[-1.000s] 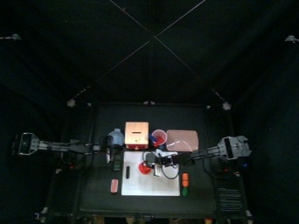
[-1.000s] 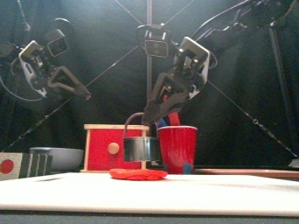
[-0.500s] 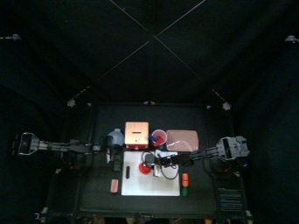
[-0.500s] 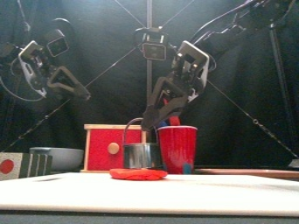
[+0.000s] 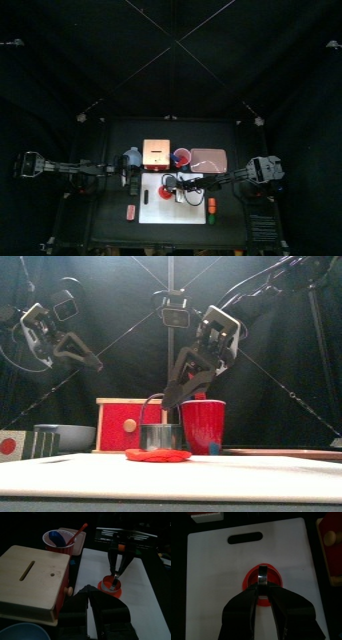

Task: Get the cutter from the drawer then cut the dough then place the extra dough in the bowl
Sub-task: Cut the dough

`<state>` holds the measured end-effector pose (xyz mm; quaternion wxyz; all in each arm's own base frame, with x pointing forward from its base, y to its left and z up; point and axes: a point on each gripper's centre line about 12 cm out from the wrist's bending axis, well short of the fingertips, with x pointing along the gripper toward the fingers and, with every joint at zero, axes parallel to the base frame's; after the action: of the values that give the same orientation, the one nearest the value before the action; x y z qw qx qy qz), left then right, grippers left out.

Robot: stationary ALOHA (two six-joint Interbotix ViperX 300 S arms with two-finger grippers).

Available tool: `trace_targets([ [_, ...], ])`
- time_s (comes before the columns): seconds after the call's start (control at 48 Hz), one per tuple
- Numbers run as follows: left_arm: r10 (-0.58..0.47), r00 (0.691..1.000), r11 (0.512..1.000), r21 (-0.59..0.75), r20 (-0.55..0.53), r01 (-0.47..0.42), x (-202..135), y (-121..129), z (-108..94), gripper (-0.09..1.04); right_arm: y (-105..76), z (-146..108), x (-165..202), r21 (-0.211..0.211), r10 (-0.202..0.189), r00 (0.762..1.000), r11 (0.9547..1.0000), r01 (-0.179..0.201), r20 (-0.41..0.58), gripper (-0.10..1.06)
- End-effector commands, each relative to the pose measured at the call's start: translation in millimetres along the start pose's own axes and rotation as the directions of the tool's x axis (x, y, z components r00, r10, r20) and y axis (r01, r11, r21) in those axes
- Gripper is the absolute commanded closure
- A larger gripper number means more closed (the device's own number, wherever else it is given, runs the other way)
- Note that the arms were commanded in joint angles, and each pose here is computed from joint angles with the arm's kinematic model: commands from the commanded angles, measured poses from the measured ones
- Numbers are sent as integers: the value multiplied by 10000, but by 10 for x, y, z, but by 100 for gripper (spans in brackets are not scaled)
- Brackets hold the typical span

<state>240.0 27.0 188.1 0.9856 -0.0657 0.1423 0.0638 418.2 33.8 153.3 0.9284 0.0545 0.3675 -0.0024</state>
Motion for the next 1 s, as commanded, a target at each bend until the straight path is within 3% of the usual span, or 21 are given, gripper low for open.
trace_targets([
  [0.021,-51,9998,10000,9,179,51,14,-14,54,50,26,126,-68,30,80,9993,10000,-81,374,26],
  [0.25,-57,9998,10000,23,179,56,12,-15,56,50,67,161,-106,-28,138,9989,9999,-137,448,14],
  [0.583,-386,9991,9949,942,189,367,22,-56,77,47,69,295,-533,-312,116,9944,9995,-84,1054,14],
  [0.833,-973,9950,9837,1544,227,927,17,-170,64,22,66,123,-777,-53,468,9870,9989,-465,1536,14],
  [1.0,-1241,9907,9805,1601,551,1139,38,-202,13,11,53,-64,-766,366,838,9777,9950,-925,1926,14],
])
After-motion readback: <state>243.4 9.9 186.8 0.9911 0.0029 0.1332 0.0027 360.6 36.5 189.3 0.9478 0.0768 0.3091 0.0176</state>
